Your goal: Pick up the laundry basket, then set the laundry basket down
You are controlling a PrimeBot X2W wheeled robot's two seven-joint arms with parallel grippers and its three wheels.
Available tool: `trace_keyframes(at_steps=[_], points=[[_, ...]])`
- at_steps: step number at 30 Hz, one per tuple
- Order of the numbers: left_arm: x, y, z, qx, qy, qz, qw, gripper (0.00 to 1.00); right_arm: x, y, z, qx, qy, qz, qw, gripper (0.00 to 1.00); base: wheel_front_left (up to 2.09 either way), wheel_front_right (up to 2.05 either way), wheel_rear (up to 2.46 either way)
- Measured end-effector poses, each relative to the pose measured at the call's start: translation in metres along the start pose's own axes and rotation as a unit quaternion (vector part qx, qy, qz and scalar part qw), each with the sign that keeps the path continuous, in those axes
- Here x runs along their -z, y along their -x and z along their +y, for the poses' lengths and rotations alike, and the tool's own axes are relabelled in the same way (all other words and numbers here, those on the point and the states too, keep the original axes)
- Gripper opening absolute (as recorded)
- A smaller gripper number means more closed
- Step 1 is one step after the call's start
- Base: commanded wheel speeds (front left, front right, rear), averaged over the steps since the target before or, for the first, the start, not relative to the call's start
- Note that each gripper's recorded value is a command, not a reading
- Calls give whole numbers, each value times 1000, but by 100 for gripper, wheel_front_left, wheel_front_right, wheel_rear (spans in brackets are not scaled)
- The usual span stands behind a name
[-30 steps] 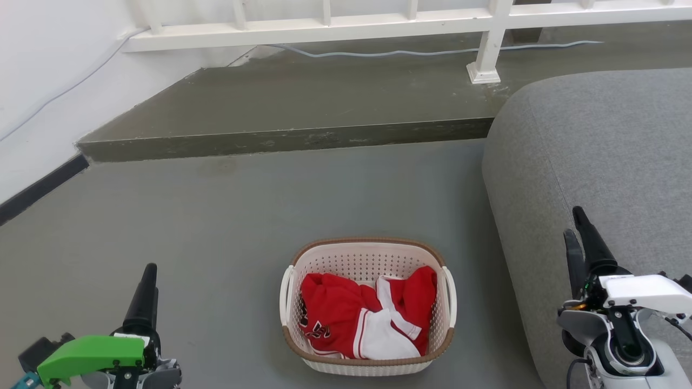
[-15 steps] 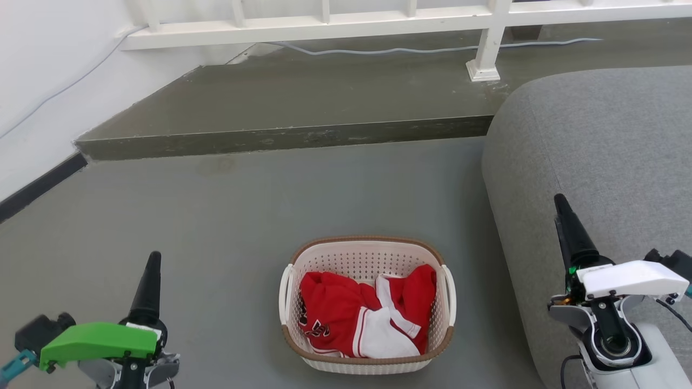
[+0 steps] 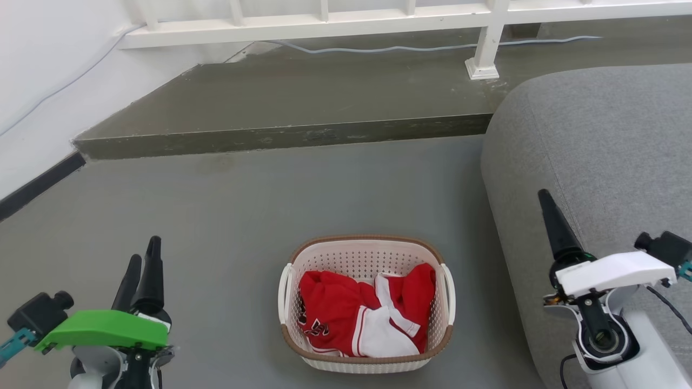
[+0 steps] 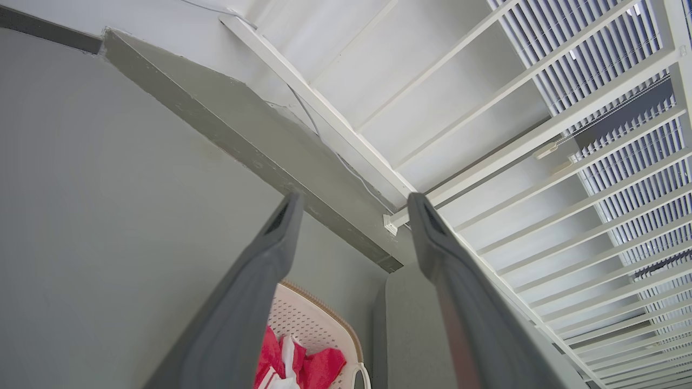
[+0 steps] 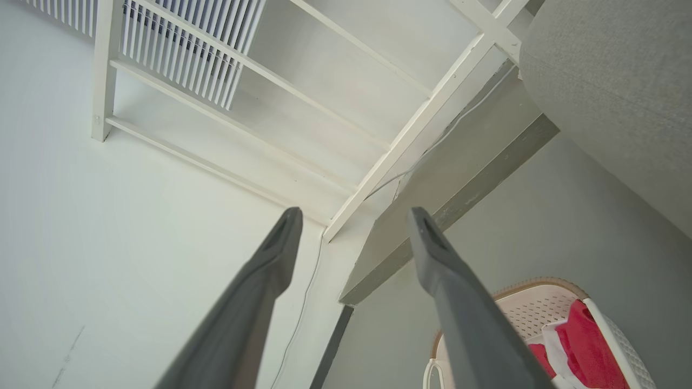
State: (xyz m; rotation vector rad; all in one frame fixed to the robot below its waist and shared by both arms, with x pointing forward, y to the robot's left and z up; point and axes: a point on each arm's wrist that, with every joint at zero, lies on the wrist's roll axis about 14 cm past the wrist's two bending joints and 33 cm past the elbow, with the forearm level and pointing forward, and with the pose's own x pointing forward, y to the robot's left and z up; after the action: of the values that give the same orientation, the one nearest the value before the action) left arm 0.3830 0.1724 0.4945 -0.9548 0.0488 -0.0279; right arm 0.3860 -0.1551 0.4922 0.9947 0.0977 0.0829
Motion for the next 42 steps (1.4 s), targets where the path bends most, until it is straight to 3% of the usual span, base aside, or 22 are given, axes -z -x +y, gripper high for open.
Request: trace_keyframes(at_steps=[17,42], points=[[8,-2,-15,31,-148,7,988,100,4,-9,14,-24,149,7,988,100,0,0,0],[13,-6,-44,85,-298,-19,951,100,17,-12,37,-68,303,-3,951,100,0,0,0]])
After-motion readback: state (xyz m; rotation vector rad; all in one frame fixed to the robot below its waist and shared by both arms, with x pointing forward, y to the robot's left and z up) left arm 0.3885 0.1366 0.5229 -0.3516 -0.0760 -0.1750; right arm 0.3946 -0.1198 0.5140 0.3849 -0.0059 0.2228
